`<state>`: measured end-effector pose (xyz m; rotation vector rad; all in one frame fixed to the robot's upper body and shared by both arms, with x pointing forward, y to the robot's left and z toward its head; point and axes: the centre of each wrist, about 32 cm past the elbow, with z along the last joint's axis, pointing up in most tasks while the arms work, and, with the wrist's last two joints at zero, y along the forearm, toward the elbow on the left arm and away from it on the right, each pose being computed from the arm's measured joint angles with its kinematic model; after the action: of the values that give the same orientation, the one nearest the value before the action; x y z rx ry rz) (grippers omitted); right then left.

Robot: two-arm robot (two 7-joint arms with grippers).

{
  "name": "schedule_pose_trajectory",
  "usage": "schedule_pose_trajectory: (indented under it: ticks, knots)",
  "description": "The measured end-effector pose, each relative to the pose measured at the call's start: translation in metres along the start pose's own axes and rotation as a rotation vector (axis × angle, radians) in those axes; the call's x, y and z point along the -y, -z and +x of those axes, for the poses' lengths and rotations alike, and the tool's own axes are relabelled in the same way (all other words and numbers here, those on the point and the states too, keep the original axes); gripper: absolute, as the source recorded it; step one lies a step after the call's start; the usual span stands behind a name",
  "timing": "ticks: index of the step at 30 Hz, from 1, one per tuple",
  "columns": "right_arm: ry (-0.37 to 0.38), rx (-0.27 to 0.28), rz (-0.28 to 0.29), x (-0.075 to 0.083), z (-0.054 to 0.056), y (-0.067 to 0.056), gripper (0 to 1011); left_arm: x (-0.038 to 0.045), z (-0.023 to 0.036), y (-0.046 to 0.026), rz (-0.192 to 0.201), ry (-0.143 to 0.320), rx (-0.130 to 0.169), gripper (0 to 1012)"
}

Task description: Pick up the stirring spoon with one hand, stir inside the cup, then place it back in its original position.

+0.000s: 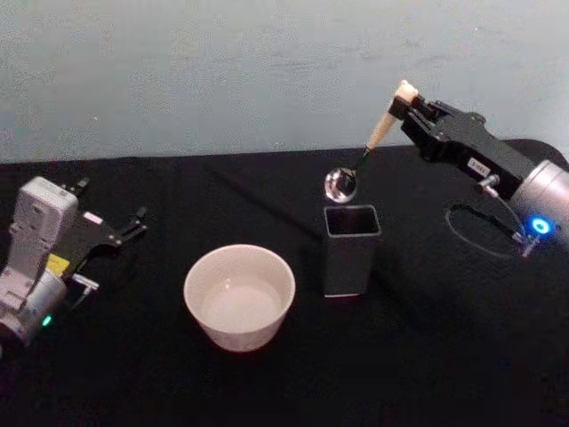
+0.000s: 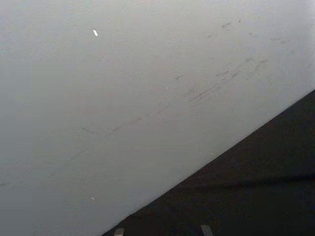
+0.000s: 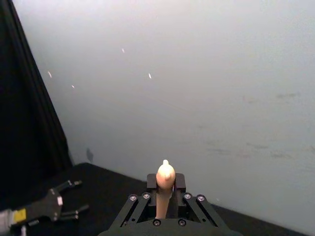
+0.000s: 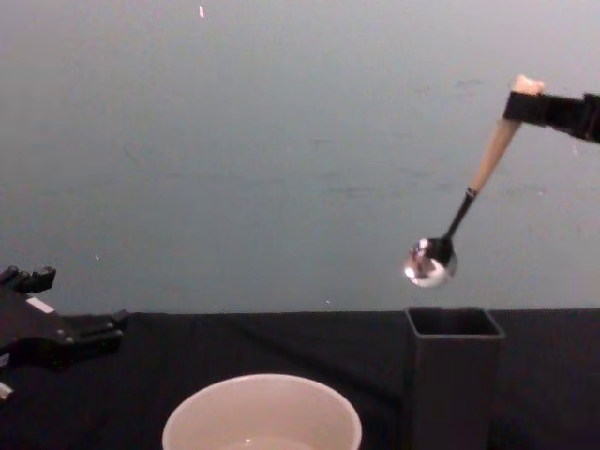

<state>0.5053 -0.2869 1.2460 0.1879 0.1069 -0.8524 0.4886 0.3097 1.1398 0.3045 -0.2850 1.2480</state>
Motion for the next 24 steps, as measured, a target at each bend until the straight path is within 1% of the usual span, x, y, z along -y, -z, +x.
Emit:
schedule_pose_trajectory:
  ticks: [4,10,13,17,19,22,24]
  knots:
    - [-0.024,-0.010,0.018,-0.007,-0.004,-0.001,211,0.0000,0.0000,0.0000,0.000,0.000,0.000,1001]
    - [-0.067,-0.026,0.015,-0.015,-0.011,0.002,211,0.0000,0.0000,0.0000,0.000,0.000,0.000,1001]
    - [-0.103,-0.037,0.003,-0.021,-0.017,0.007,211,0.0000,0.0000,0.0000,0.000,0.000,0.000,1001]
    - [-0.131,-0.039,-0.012,-0.026,-0.023,0.013,211,0.0000,0.0000,0.0000,0.000,0.000,0.000,1001]
    - [-0.145,-0.032,-0.022,-0.028,-0.025,0.017,211,0.0000,0.0000,0.0000,0.000,0.000,0.000,1001]
    - [-0.168,-0.005,-0.044,-0.031,-0.029,0.024,211,0.0000,0.0000,0.0000,0.000,0.000,0.000,1001]
    - [-0.187,0.029,-0.063,-0.033,-0.032,0.030,211,0.0000,0.0000,0.0000,0.000,0.000,0.000,1001]
